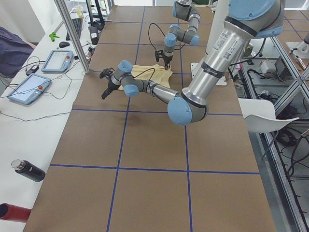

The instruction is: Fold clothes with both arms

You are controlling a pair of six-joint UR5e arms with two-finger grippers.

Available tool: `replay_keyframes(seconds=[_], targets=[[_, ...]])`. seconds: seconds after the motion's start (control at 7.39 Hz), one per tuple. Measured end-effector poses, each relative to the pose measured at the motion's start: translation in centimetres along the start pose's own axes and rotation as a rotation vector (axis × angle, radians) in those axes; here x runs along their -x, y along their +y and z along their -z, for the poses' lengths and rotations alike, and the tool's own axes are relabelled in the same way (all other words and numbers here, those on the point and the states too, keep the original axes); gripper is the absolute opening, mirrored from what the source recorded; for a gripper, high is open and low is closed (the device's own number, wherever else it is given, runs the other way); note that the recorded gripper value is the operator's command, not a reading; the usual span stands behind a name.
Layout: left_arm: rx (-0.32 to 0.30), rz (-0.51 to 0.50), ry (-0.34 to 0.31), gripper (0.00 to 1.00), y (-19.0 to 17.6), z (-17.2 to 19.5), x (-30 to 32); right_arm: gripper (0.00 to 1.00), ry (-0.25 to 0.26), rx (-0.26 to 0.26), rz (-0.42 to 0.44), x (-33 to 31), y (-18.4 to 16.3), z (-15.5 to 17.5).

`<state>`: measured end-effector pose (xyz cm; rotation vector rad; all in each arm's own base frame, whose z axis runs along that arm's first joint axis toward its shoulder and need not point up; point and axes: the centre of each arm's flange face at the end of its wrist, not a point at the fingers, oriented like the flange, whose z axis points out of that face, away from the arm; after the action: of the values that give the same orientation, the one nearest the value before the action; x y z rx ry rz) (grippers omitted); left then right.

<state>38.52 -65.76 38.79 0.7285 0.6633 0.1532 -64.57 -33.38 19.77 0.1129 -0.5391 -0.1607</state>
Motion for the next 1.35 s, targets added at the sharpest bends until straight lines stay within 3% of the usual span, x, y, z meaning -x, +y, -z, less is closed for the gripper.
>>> replay_keyframes(seconds=[0.14, 0.68, 0.95, 1.08, 1.22, 1.35], targets=[[0.0, 0.0, 0.0, 1.0, 0.0, 0.0, 0.0, 0.0, 0.009, 0.001, 0.0, -0.1, 0.0, -0.1], [0.006, 0.0, 0.013, 1.0, 0.0, 0.1, -0.2, 0.0, 0.063, -0.008, -0.011, -2.2, 0.1, -1.2], [0.019, 0.0, 0.033, 1.0, 0.2, 0.1, -0.4, 0.0, 0.054, -0.023, -0.026, -6.9, 1.7, -1.3], [0.021, 0.0, 0.036, 1.0, 0.2, 0.0, -0.4, 0.37, 0.042, -0.027, -0.043, -8.7, 2.9, -1.1], [0.022, 0.0, 0.036, 1.0, 0.2, 0.0, -0.4, 0.99, 0.036, -0.032, -0.083, -9.3, 4.0, -1.1], [0.023, -0.001, 0.037, 1.0, 0.2, 0.0, -0.4, 1.0, 0.033, -0.043, -0.12, -9.1, 4.8, -1.1]])
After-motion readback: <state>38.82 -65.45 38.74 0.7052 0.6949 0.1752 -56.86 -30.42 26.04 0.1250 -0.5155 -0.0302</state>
